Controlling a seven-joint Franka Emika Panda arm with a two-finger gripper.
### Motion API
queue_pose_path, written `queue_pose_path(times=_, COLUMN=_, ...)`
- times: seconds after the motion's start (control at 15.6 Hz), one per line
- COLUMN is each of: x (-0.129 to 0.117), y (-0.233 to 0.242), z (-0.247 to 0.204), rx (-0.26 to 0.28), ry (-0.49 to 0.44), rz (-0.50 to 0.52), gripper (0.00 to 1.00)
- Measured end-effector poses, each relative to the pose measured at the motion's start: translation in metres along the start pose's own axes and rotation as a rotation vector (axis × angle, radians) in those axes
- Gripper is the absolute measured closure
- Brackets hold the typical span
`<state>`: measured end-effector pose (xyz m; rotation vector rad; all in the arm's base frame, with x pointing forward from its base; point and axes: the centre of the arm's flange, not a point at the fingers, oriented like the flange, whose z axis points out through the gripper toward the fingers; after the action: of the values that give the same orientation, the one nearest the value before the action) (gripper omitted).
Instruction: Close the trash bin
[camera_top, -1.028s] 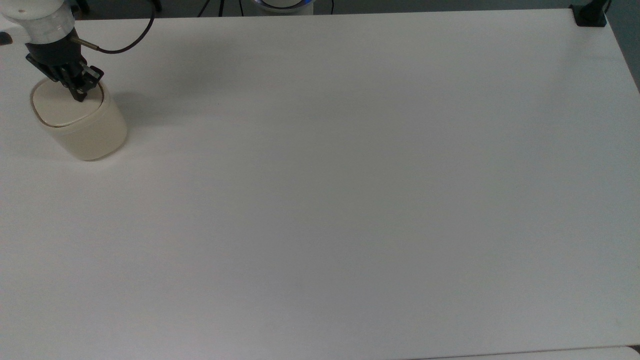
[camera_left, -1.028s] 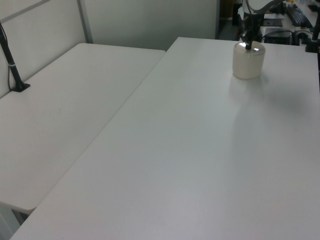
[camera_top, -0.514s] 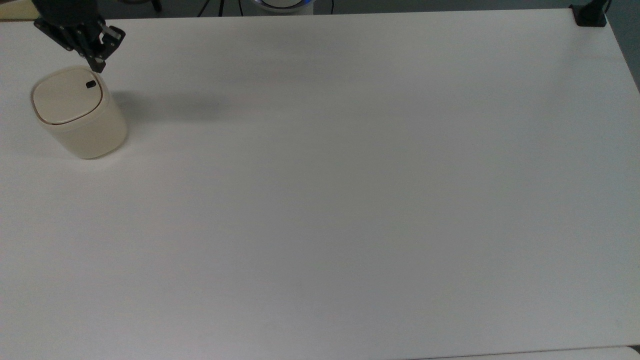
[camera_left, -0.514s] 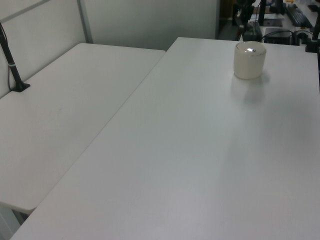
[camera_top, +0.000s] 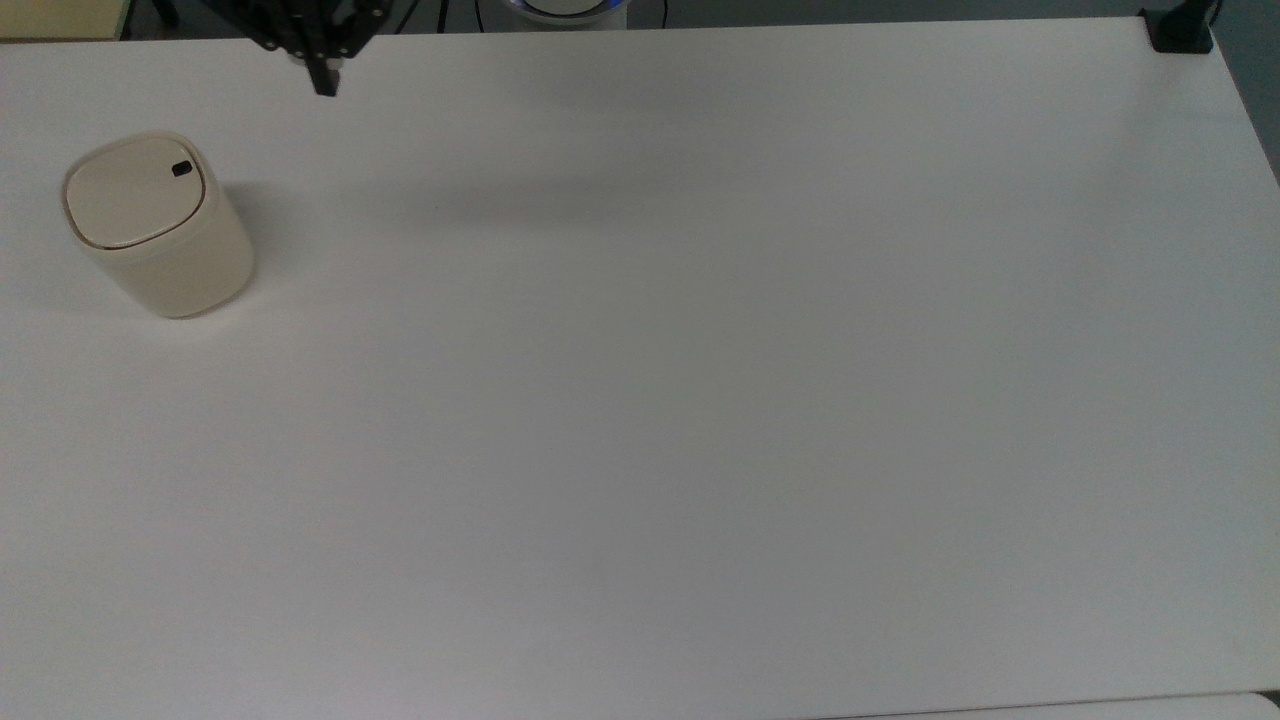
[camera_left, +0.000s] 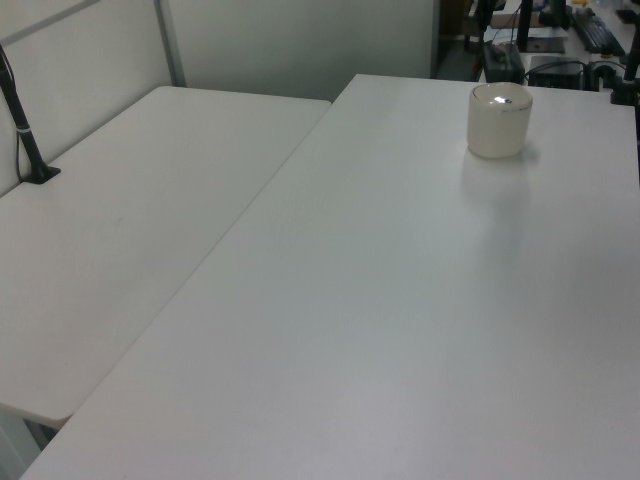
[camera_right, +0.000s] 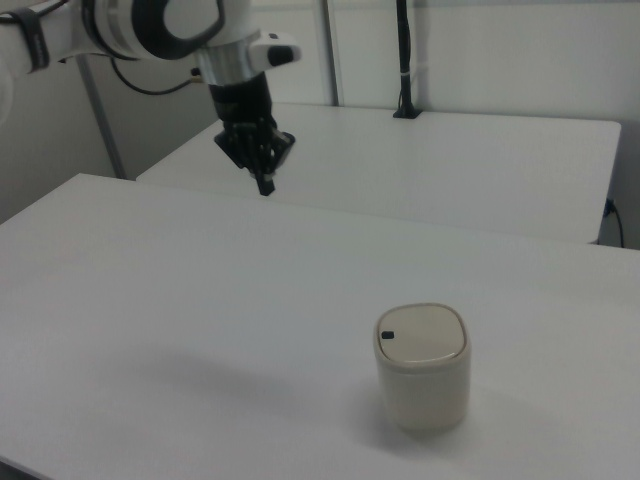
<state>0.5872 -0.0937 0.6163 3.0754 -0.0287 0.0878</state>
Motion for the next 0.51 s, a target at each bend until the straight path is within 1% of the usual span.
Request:
queue_pose_path(times=0.13, x=-0.001, y=-0.03, z=-0.008, rx=0.005, ry=0.001, rz=-0.047, gripper=0.99)
queue_pose_path(times=0.32, x=-0.002, y=-0.066, z=-0.012, rx=0.01, ry=-0.006, rz=-0.063, gripper=0.99)
queue_pose_path(times=0.51, x=-0.003, y=-0.084, z=-0.011, rx=0.012, ry=-0.019, rz=-0.074, gripper=0.99)
